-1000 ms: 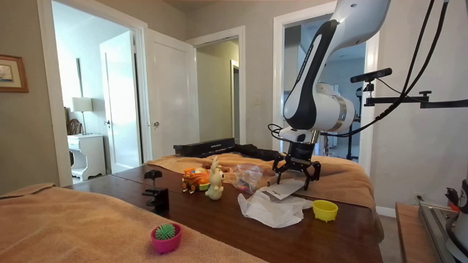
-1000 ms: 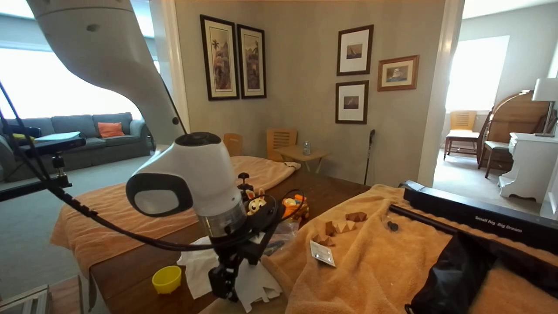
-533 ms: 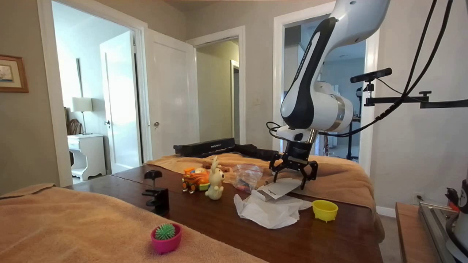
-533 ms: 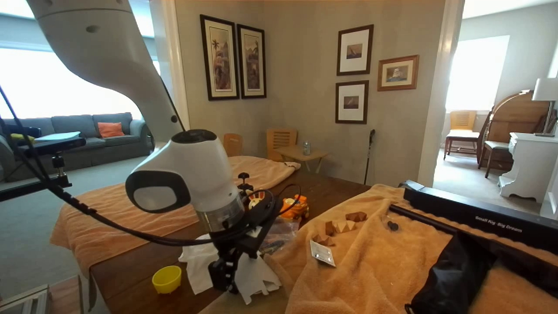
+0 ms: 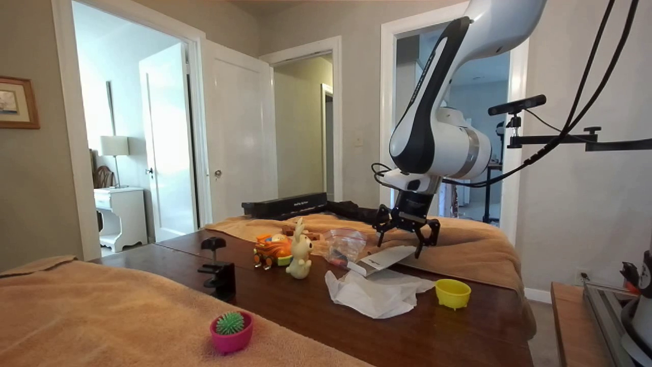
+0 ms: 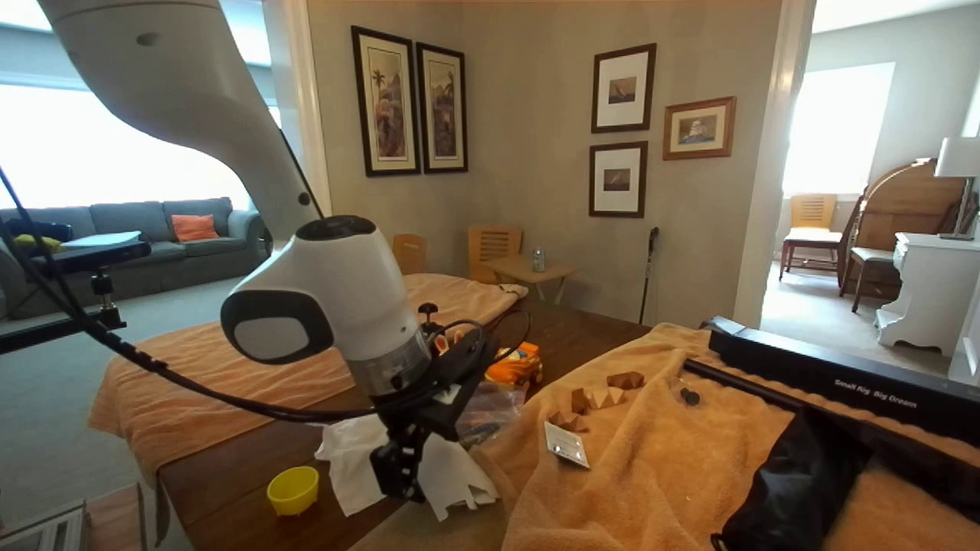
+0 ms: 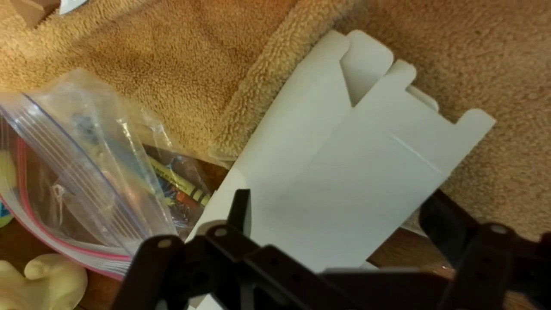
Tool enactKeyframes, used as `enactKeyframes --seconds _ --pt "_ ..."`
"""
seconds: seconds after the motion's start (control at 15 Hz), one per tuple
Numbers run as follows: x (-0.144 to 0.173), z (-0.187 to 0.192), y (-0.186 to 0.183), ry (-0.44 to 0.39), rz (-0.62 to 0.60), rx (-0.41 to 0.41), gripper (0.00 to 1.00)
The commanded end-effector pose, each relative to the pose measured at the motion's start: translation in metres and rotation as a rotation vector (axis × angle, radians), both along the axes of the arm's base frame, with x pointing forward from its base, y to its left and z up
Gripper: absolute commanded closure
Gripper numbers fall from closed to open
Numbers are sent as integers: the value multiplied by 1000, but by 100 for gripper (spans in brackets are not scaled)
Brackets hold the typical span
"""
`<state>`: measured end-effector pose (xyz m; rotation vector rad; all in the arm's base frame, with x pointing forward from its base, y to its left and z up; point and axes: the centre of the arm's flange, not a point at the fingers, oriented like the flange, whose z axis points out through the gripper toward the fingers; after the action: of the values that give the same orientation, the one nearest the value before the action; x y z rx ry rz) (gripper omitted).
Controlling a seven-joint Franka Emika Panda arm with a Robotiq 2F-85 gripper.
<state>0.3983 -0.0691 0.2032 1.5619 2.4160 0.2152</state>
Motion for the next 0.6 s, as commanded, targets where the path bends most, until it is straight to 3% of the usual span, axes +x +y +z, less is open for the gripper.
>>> enactKeyframes --seconds 0.0,0.4,0.47,0.53 --pt "-19 9 -4 -39 -4 -8 0" --pt "-17 8 -9 -30 -13 -9 0" --pt "-17 8 -10 -30 -13 -9 10" --pt "-17 8 -10 -28 -14 -9 27"
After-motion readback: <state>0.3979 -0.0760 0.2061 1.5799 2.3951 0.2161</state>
